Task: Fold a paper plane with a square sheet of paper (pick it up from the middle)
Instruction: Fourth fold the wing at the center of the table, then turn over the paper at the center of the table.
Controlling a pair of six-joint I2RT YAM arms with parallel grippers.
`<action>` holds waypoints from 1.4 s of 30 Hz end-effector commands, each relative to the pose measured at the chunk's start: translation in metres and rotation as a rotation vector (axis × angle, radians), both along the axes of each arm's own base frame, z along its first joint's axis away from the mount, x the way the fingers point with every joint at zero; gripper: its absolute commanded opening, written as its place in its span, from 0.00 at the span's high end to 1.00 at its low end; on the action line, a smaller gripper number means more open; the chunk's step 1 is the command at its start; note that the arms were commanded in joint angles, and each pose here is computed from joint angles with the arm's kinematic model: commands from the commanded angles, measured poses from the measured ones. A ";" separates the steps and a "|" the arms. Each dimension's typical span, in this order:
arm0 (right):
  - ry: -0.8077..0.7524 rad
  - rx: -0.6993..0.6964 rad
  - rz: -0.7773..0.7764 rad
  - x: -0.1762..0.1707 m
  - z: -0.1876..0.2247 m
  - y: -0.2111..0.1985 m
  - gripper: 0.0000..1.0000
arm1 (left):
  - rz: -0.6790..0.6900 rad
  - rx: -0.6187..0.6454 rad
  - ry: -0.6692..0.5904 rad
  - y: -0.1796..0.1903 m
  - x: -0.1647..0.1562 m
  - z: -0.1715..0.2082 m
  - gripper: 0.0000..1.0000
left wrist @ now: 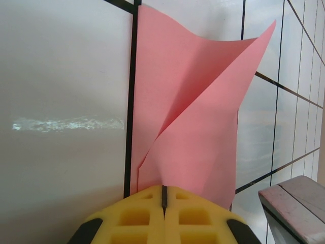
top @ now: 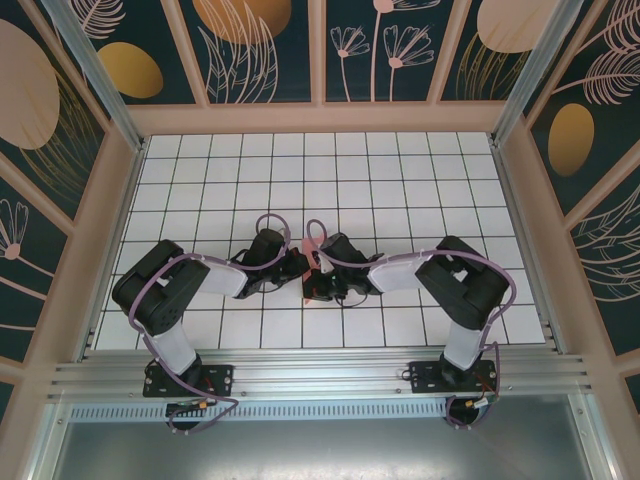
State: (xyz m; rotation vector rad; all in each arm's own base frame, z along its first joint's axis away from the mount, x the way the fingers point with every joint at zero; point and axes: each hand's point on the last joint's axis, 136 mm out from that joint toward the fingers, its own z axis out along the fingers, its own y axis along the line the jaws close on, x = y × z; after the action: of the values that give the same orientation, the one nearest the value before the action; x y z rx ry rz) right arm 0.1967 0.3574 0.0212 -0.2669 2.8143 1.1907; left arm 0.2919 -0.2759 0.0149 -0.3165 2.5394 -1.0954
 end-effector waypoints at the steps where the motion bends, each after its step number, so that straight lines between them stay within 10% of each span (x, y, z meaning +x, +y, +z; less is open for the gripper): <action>1: -0.040 0.024 0.013 -0.001 0.022 0.002 0.97 | -0.029 0.112 0.147 0.018 -0.030 -0.040 0.98; 19: 0.001 -0.018 0.025 -0.009 -0.007 0.004 0.96 | -0.034 0.111 0.144 0.017 -0.030 -0.038 0.98; 27: -0.159 -0.024 -0.130 0.034 0.044 -0.039 0.80 | -0.047 0.097 0.119 0.013 -0.027 -0.029 0.97; 42: -0.080 -0.080 -0.297 0.080 0.011 -0.091 0.62 | -0.086 0.057 0.124 0.007 -0.032 -0.024 0.96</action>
State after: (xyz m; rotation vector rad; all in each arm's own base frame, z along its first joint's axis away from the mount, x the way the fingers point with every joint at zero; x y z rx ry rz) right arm 0.2746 0.2672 0.0377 0.0934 2.6975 1.0063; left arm 0.2880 -0.2784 0.0155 -0.2733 2.5607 -1.1034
